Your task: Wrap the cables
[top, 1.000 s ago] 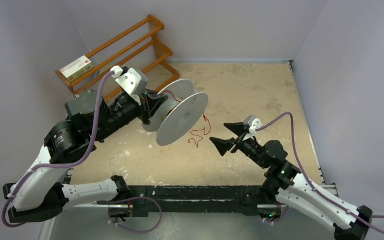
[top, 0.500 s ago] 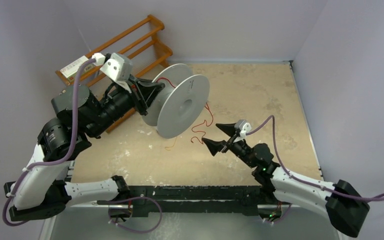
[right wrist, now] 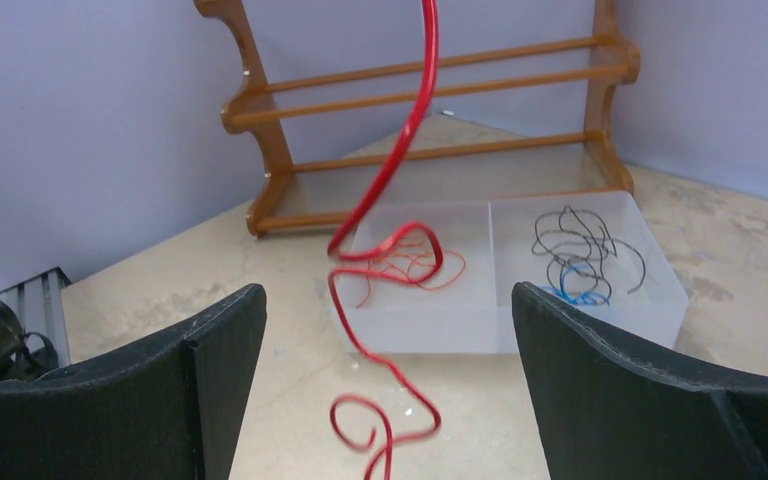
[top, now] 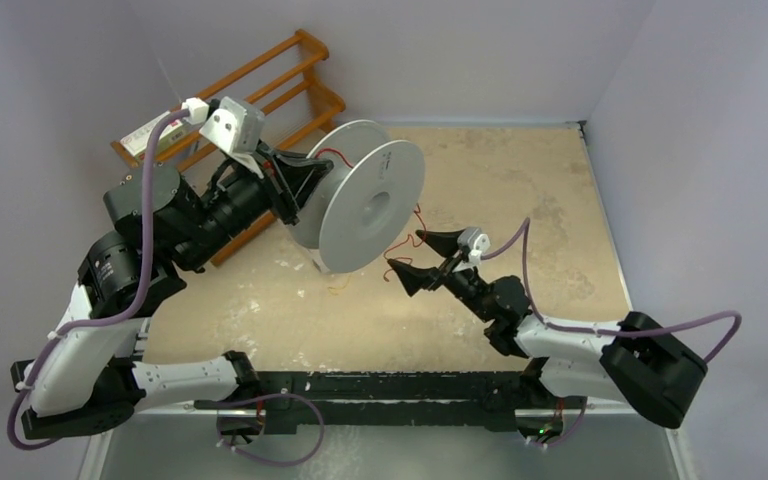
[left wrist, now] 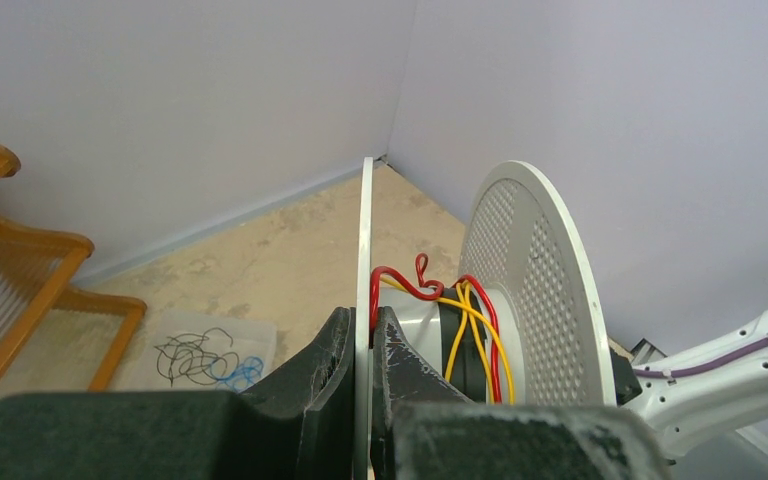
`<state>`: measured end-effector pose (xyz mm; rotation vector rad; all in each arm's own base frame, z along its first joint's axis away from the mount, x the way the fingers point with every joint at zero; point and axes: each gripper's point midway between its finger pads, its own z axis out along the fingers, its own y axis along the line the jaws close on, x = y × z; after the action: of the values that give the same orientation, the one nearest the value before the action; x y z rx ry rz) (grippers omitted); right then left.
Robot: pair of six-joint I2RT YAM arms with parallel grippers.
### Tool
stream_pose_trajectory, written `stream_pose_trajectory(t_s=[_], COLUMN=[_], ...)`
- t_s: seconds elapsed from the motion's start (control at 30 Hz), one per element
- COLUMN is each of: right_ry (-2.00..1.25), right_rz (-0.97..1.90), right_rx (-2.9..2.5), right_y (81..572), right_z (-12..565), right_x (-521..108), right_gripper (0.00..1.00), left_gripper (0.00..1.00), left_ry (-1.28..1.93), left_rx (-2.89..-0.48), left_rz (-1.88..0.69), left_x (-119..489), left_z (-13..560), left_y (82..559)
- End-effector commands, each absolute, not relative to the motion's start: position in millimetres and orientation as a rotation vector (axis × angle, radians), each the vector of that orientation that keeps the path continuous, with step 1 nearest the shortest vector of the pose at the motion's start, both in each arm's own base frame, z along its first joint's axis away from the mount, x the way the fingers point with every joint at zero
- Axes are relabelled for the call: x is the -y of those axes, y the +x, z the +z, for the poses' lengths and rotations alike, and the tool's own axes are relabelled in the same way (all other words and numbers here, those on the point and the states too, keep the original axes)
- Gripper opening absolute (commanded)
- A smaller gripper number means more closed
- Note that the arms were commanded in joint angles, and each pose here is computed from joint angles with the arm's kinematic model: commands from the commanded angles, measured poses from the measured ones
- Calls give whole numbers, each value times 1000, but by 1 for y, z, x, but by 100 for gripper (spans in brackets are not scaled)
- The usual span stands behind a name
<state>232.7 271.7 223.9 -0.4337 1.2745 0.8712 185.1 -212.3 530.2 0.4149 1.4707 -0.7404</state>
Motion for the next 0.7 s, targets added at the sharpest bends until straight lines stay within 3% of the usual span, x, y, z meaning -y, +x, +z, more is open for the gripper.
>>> stream_pose_trajectory(t_s=[0.0,0.13,0.27,0.4,0.57,0.6,0.67], right_ry=[-388,-375,-371,-375,-402,-407,-406], right_rz=[929,971,1000,1019,1023,1023,1031], right_rx=[-1089,-1063,-1046,-1031,-1074,-1087,-1108], right_y=[235,237,240,239,238,237,237], right_z=[277,281,282,281,267,263,256], right_x=[-277,-284,-291,-293,-296,-297,-297], right_gripper=[93,91,83,56,7,0,0], left_gripper=[0,0,0,0,0,0,0], left_ry=[290,290,290,290,256,245,214], left_rx=[-1301,-1301,-1298,-1301,-1316,-1323,-1339], left_rz=[-846,-854,-860,-856,-817,-803,-772], left_x=[196,197,197,197,192,192,190], left_z=[590,590,591,590,587,585,580], left_y=[175,174,173,174,181,184,191])
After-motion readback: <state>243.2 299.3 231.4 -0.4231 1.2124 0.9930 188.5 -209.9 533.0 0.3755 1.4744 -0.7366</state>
